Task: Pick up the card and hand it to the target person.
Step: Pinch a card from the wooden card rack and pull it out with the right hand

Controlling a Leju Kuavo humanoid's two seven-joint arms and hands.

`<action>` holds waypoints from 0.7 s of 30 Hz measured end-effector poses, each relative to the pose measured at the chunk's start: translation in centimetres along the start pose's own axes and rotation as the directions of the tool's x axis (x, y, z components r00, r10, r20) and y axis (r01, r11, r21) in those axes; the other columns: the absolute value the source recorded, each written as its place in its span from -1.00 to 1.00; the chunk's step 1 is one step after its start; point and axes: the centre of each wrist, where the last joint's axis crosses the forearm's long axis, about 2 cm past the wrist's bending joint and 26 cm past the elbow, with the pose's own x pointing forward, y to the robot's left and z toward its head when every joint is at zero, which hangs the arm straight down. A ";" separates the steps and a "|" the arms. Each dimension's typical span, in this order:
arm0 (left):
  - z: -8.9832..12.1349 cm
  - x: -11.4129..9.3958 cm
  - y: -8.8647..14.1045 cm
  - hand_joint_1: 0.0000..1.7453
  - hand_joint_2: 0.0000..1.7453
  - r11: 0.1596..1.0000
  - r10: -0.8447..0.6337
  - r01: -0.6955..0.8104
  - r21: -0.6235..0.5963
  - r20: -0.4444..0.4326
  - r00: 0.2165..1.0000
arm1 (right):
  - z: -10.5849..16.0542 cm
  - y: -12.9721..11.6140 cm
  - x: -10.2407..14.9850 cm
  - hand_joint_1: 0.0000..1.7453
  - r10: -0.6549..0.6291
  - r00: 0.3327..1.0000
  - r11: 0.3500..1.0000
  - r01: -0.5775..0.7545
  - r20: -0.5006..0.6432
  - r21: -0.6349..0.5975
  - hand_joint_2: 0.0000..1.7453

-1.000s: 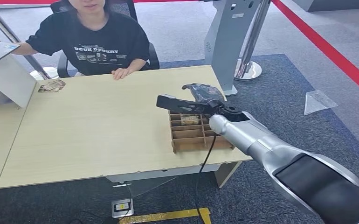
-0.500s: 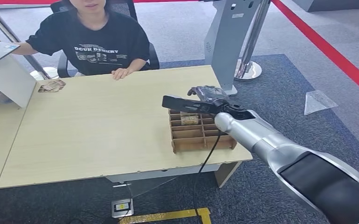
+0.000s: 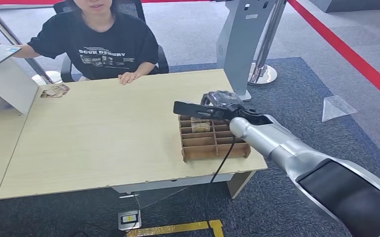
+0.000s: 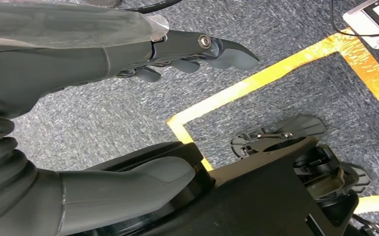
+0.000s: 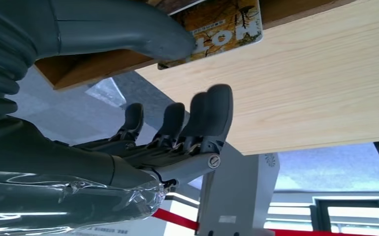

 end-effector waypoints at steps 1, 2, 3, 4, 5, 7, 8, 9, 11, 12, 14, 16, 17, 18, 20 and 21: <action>0.0 0.0 0.0 -1.00 1.00 1.000 0.000 0.000 0.000 0.000 1.000 | 0.0 -0.1 0.0 -0.15 0.001 1.000 1.000 -0.001 0.001 -0.001 1.00; 0.0 0.0 0.0 -1.00 1.00 1.000 0.000 0.000 0.000 0.001 1.000 | 0.0 -0.1 0.0 -0.12 0.001 1.000 1.000 -0.001 0.002 -0.001 1.00; 0.0 0.0 0.0 -1.00 1.00 1.000 0.000 0.000 0.000 0.001 1.000 | 0.0 -0.2 -0.1 -0.11 0.001 1.000 1.000 -0.001 0.003 -0.002 1.00; 0.0 0.1 0.0 -1.00 1.00 1.000 0.000 0.000 0.000 0.001 1.000 | 0.0 -0.2 -0.1 -0.12 0.000 1.000 1.000 0.000 0.004 -0.001 1.00; 0.0 0.1 0.0 -1.00 1.00 1.000 0.000 0.000 0.000 0.002 1.000 | -0.1 -0.2 -0.1 -0.14 0.000 1.000 1.000 0.000 0.006 0.000 1.00; 0.0 0.1 0.1 -1.00 1.00 1.000 0.000 0.000 0.000 0.003 1.000 | -0.1 -0.2 -0.1 -0.20 0.001 1.000 1.000 -0.001 0.007 0.002 1.00; -0.1 0.2 0.1 -1.00 1.00 1.000 0.000 0.000 0.000 0.003 1.000 | -0.1 -0.2 -0.2 -0.19 0.001 1.000 1.000 -0.001 0.007 0.003 1.00; -0.1 0.2 0.1 -1.00 1.00 1.000 0.000 0.000 0.001 0.004 1.000 | -0.1 -0.3 -0.2 -0.18 0.002 1.000 1.000 -0.002 0.008 0.004 1.00; -0.1 0.2 0.1 -1.00 1.00 1.000 0.000 0.000 0.001 0.005 1.000 | -0.1 -0.3 -0.2 -0.11 0.003 1.000 1.000 -0.003 0.009 0.007 1.00; -0.1 0.3 0.1 -1.00 1.00 1.000 0.000 0.000 0.001 0.005 1.000 | -0.1 -0.3 -0.2 -0.09 0.004 1.000 1.000 -0.004 0.009 0.007 1.00; -0.1 0.3 0.1 -1.00 1.00 1.000 0.000 0.000 0.001 0.006 1.000 | -0.1 -0.4 -0.3 -0.06 0.005 1.000 1.000 -0.005 0.009 0.007 1.00; -0.1 0.3 0.1 -1.00 1.00 1.000 0.001 -0.001 0.001 0.006 1.000 | -0.1 -0.4 -0.3 -0.06 0.008 1.000 1.000 -0.008 0.010 0.007 1.00; -0.1 0.3 0.1 -1.00 1.00 1.000 0.001 -0.001 0.001 0.006 1.000 | -0.1 -0.4 -0.3 -0.08 0.009 1.000 1.000 -0.010 0.011 0.007 1.00; -0.1 0.3 0.1 -1.00 1.00 1.000 0.001 -0.001 0.001 0.006 1.000 | -0.1 -0.3 -0.3 -0.09 0.011 1.000 1.000 -0.011 0.012 0.008 1.00; -0.1 0.3 0.1 -1.00 1.00 1.000 0.003 -0.003 0.002 0.005 1.000 | -0.1 -0.3 -0.3 -0.08 0.015 1.000 1.000 -0.015 0.014 0.008 1.00; -0.1 0.3 0.1 -1.00 1.00 1.000 0.005 -0.005 0.003 0.005 1.000 | -0.1 -0.3 -0.2 -0.07 0.017 1.000 1.000 -0.018 0.015 0.008 1.00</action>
